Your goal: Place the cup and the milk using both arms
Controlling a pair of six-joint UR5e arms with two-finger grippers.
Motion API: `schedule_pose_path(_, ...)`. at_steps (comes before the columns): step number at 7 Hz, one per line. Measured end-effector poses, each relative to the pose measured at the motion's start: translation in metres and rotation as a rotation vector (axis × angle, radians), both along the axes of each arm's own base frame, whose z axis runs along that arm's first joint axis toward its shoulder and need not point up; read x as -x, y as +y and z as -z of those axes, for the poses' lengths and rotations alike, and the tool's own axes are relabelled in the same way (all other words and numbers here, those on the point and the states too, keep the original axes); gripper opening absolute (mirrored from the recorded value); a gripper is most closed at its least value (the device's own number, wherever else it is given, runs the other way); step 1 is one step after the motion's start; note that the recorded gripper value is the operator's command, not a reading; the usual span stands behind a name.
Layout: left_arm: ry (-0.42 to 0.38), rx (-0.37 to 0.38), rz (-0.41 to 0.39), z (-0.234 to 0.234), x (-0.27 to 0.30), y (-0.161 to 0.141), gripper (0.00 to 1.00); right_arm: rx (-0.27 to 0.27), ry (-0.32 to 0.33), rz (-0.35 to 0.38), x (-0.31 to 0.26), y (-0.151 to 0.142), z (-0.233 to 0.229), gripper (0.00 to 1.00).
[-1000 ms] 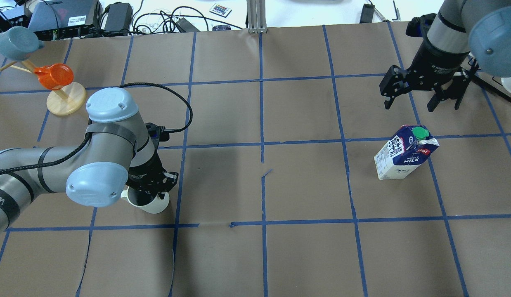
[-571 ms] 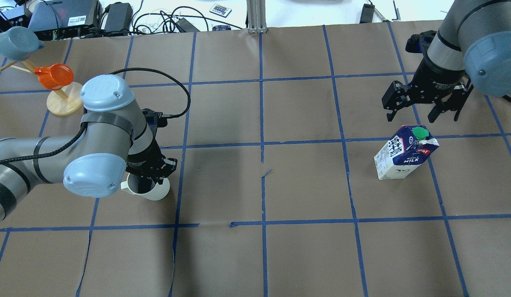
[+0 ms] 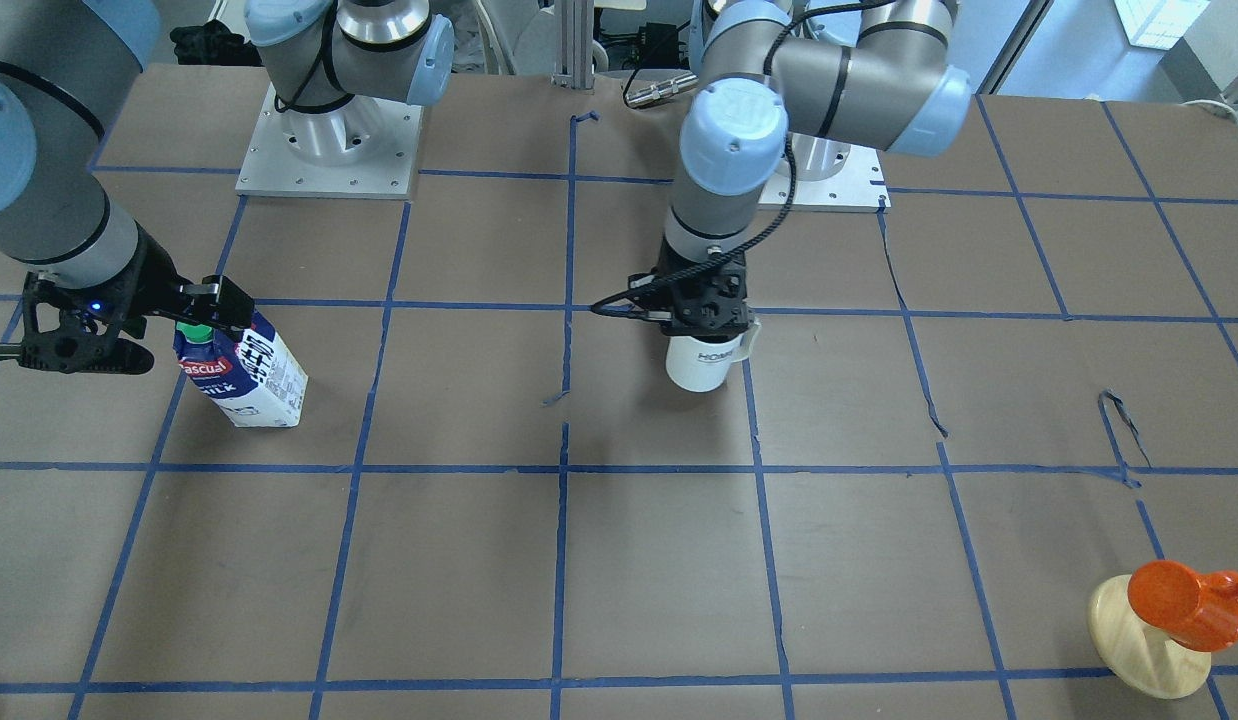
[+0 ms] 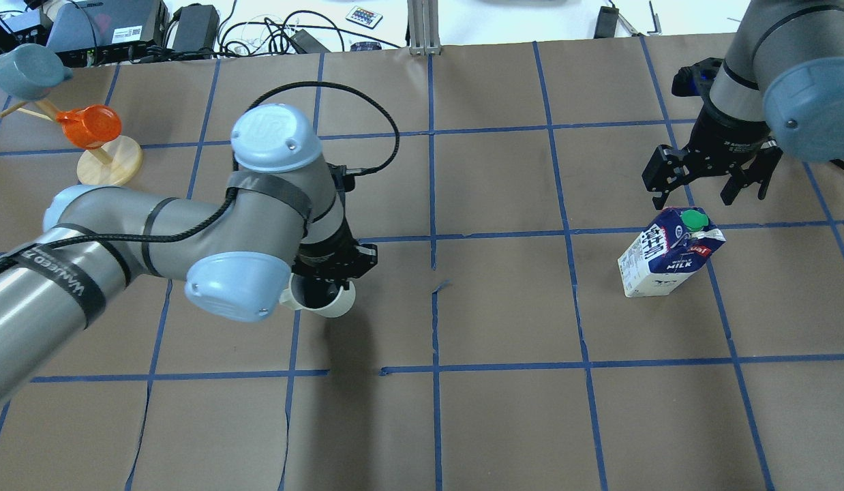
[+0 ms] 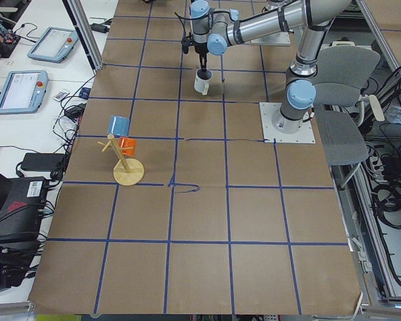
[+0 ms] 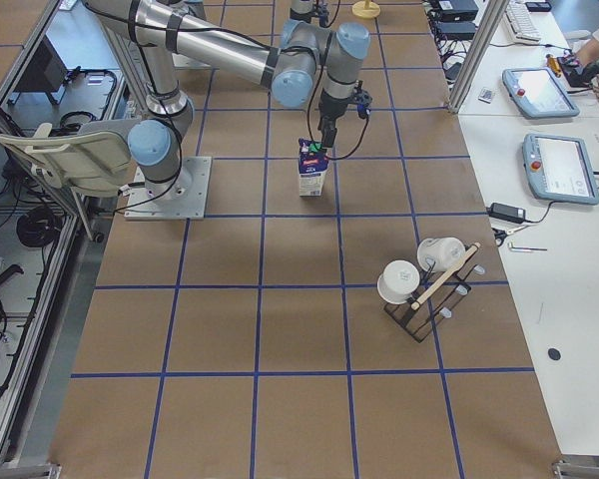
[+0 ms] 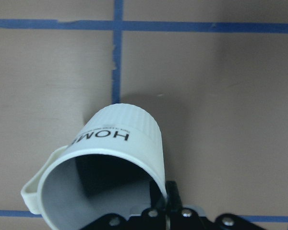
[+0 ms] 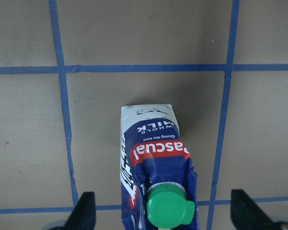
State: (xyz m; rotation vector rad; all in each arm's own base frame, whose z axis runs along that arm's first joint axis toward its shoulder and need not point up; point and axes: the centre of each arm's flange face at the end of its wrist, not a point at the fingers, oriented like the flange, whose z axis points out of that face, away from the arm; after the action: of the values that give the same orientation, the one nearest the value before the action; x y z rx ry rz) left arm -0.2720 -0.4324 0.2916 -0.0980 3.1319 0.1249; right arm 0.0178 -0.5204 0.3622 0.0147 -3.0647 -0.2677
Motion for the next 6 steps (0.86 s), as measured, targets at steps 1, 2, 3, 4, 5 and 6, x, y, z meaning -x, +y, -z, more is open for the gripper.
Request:
schedule_pose_path(1, 0.001, 0.007, -0.023, 0.0, 0.044, 0.009, 0.0, -0.005, 0.004, -0.015, 0.001, 0.001, 0.008, 1.0)
schedule_pose_path(2, 0.015, 0.019, -0.056, 0.002, 0.08, 0.014, 0.0, 0.003, 0.007, -0.032, 0.003, 0.003, 0.016, 1.0)
schedule_pose_path(3, 0.036, 0.035, -0.097, 0.006, 0.105, 0.014, 0.0, 0.013, 0.007, -0.043, 0.004, 0.003, 0.023, 1.0)
schedule_pose_path(4, 0.046, 0.041, -0.119, 0.014, 0.124, 0.017, 0.0, 0.021, 0.008, -0.048, 0.004, 0.003, 0.027, 0.95)
schedule_pose_path(5, 0.047, 0.038, -0.122, 0.022, 0.136, 0.021, 0.02, 0.029, 0.009, -0.048, 0.005, 0.001, 0.029, 0.88)
schedule_pose_path(6, 0.041, 0.031, -0.12, 0.031, 0.142, 0.023, 0.96, 0.036, 0.008, -0.047, 0.005, 0.0, 0.029, 0.85)
